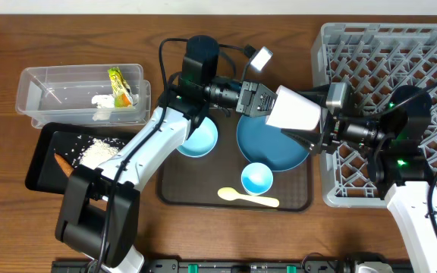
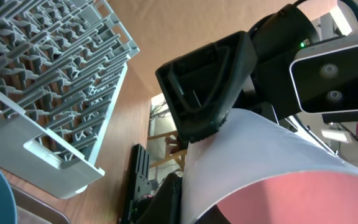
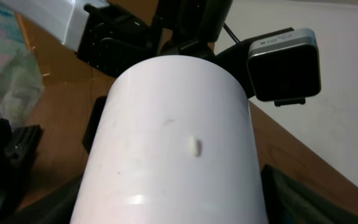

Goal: Sort waste into correct bins and load items into the dishwasher rack
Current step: 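Lift the pink cup and hand it to the right gripper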

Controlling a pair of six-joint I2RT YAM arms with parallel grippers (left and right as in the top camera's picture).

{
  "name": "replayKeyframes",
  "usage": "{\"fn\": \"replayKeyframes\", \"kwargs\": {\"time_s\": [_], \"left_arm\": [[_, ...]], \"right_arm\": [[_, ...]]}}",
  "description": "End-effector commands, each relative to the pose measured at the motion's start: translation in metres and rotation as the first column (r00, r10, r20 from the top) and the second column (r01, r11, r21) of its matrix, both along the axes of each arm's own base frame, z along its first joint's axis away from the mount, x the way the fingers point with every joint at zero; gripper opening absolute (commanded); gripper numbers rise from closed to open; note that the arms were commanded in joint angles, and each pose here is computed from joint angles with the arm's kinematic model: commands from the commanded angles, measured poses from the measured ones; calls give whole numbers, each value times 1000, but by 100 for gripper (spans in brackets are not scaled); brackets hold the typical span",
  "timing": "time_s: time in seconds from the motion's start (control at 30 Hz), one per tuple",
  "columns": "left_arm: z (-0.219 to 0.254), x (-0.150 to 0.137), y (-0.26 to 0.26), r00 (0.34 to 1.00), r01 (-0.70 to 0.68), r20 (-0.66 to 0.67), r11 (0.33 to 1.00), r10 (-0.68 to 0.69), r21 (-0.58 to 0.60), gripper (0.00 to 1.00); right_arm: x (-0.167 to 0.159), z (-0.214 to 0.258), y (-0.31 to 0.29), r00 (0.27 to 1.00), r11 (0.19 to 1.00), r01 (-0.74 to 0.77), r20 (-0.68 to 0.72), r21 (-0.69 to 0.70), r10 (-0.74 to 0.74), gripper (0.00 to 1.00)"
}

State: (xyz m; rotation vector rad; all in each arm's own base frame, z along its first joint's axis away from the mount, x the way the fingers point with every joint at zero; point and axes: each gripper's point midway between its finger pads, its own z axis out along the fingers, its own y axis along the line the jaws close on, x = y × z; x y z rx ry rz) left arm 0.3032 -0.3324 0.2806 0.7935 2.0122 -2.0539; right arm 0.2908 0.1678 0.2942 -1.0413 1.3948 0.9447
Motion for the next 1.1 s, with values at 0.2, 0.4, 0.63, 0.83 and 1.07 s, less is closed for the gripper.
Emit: {"fn": "replayKeyframes", "kwargs": {"time_s": [0.2, 0.4, 0.63, 0.83, 1.07], "left_arm": [[5, -3, 0, 1000, 17, 9, 1000, -17, -9, 6], [5, -3, 0, 1000, 17, 9, 1000, -16, -9, 6], [5, -2, 1, 999, 16, 52, 1000, -14, -20, 7], [5, 16, 18, 985, -31, 166, 998, 39, -50, 16], [5, 57, 66, 969, -172, 169, 984, 179, -50, 24]], "right_arm": [[-3, 8, 4, 999, 1000, -29, 33, 1, 29, 73], [-2, 8, 4, 999, 1000, -28, 34, 1, 28, 67], [-1, 8, 3, 1000, 1000, -21, 22, 4, 21, 63], [23, 2, -7, 987, 990, 139, -82, 0, -139, 63], [42, -8, -25, 954, 961, 274, -114, -35, -276, 61]]}}
